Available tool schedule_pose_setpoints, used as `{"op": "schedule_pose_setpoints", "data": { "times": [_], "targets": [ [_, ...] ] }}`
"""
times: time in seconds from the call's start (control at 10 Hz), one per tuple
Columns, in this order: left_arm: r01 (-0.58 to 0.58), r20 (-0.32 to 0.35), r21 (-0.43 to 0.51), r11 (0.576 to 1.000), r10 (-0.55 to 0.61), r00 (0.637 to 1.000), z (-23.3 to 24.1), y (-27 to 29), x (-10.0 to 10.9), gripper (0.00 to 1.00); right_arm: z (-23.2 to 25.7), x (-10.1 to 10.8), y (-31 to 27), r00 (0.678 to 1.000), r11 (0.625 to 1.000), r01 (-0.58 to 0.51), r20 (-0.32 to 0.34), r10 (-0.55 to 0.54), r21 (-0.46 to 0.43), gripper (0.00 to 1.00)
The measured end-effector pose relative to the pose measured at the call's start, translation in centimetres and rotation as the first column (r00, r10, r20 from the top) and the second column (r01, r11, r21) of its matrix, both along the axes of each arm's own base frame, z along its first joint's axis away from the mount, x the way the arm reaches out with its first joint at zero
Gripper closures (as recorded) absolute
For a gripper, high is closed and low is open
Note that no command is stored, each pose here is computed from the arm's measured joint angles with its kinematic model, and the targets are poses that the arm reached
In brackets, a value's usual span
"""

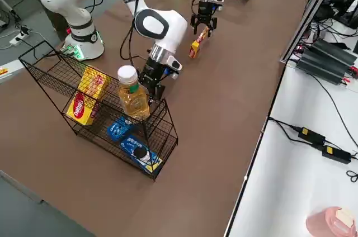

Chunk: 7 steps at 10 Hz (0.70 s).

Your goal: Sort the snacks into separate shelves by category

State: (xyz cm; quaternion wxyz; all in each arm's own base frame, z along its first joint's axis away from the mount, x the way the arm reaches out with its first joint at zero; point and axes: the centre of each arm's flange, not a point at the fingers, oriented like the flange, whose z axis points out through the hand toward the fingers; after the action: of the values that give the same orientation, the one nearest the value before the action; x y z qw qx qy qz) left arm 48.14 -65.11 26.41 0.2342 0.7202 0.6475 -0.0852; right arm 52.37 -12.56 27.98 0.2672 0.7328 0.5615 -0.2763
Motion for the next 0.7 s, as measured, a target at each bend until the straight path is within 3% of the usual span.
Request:
{"op": "schedule_pose_setpoints", "data": {
  "times": [0.3,0.5,0.7],
  "targets": [
    [0.009,-0.023,0.081,0.997,-0.007,1.000,6.7,0.8,0.0,0.00,2.2,1.8,1.3,0.980,0.974,0.156,0.100,-0.174,0.165,0.00],
    [-0.011,-0.010,0.184,0.983,0.013,1.000,10.2,4.0,2.3,0.00,4.7,3.6,3.0,0.933,0.924,0.268,0.164,-0.319,0.274,0.00],
    [-0.075,0.031,0.252,0.965,0.069,0.997,14.0,8.6,6.0,0.00,6.0,4.6,5.4,0.872,0.848,0.365,0.179,-0.456,0.385,0.00]
  ]
}}
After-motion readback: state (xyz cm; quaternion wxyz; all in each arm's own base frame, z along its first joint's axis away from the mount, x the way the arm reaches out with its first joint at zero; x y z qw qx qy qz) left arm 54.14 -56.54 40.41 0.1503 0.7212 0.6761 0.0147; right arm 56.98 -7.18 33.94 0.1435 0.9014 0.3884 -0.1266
